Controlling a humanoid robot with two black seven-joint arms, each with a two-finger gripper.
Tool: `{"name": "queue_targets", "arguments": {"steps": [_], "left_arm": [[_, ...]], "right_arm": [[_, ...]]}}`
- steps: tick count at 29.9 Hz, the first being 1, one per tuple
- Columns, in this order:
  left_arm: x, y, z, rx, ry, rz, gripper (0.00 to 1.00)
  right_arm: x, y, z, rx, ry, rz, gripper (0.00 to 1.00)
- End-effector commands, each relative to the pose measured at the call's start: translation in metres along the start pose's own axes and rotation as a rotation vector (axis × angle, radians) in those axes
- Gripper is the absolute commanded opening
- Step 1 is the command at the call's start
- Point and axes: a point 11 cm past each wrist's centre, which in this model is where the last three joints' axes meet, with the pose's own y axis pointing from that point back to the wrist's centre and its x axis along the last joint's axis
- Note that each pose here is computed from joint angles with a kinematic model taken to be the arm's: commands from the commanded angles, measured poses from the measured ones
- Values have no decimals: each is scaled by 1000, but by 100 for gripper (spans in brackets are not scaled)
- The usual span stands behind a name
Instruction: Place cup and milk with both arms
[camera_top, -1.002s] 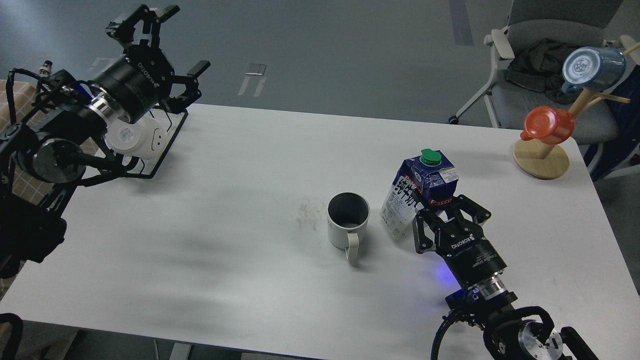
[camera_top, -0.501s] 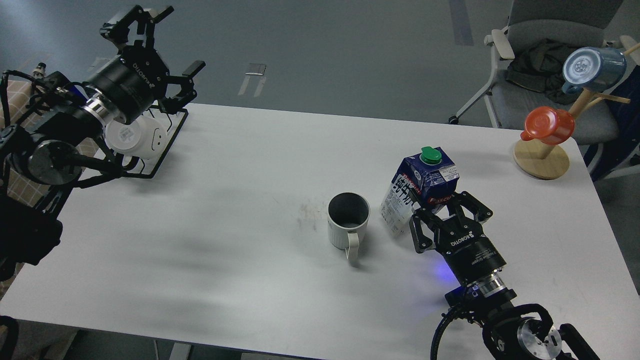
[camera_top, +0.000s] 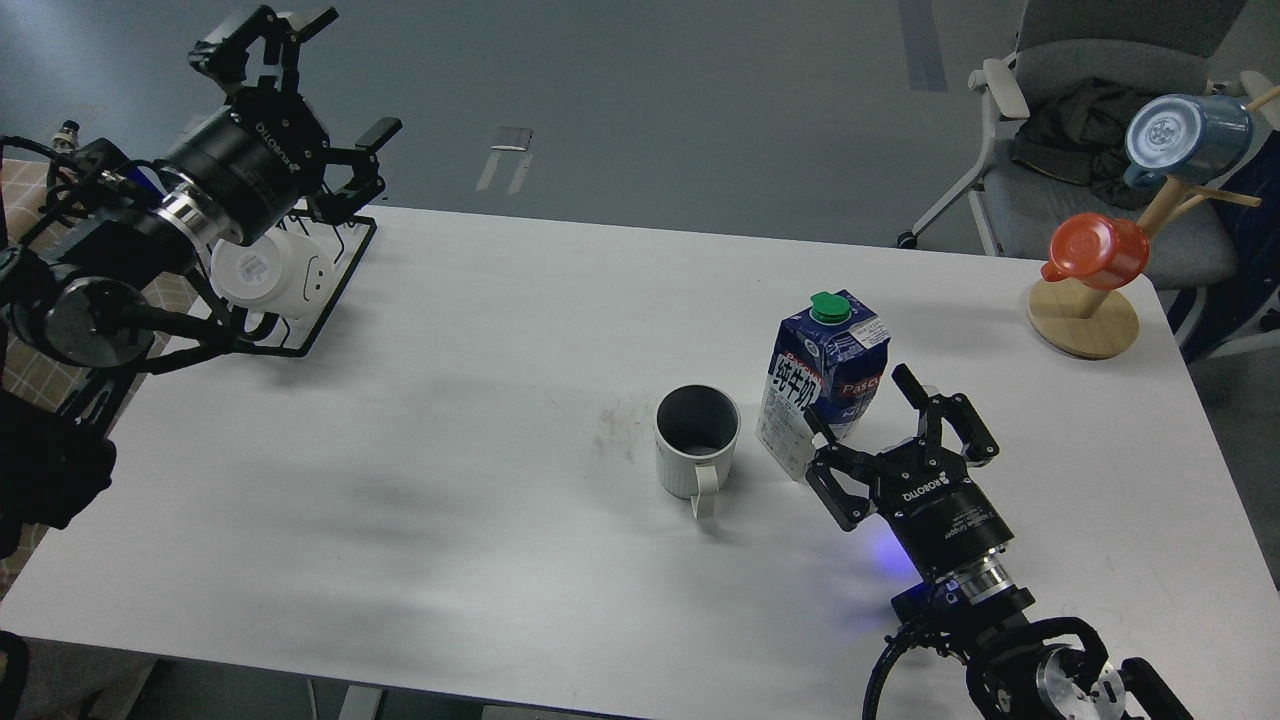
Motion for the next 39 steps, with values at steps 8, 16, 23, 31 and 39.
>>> {"name": "queue_targets", "arguments": {"steps": [8, 16, 23, 31, 39], "left_arm": [[0, 0, 2, -1, -5, -1, 98], [-1, -1, 4, -9, -5, -4, 98], [-8, -3, 11, -31, -14, -24, 98], [-12, -7, 21, -55, -22, -40, 98], [-14, -12, 31, -103, -19, -51, 98]], "right_arm": [[18, 41, -24, 127, -13, 74, 100], [11, 57, -63, 255, 22, 65, 100], [-32, 36, -118, 290, 151, -31, 100], [-91, -6, -181, 286, 326, -119, 100], [-178, -65, -209, 267, 455, -281, 99]]}}
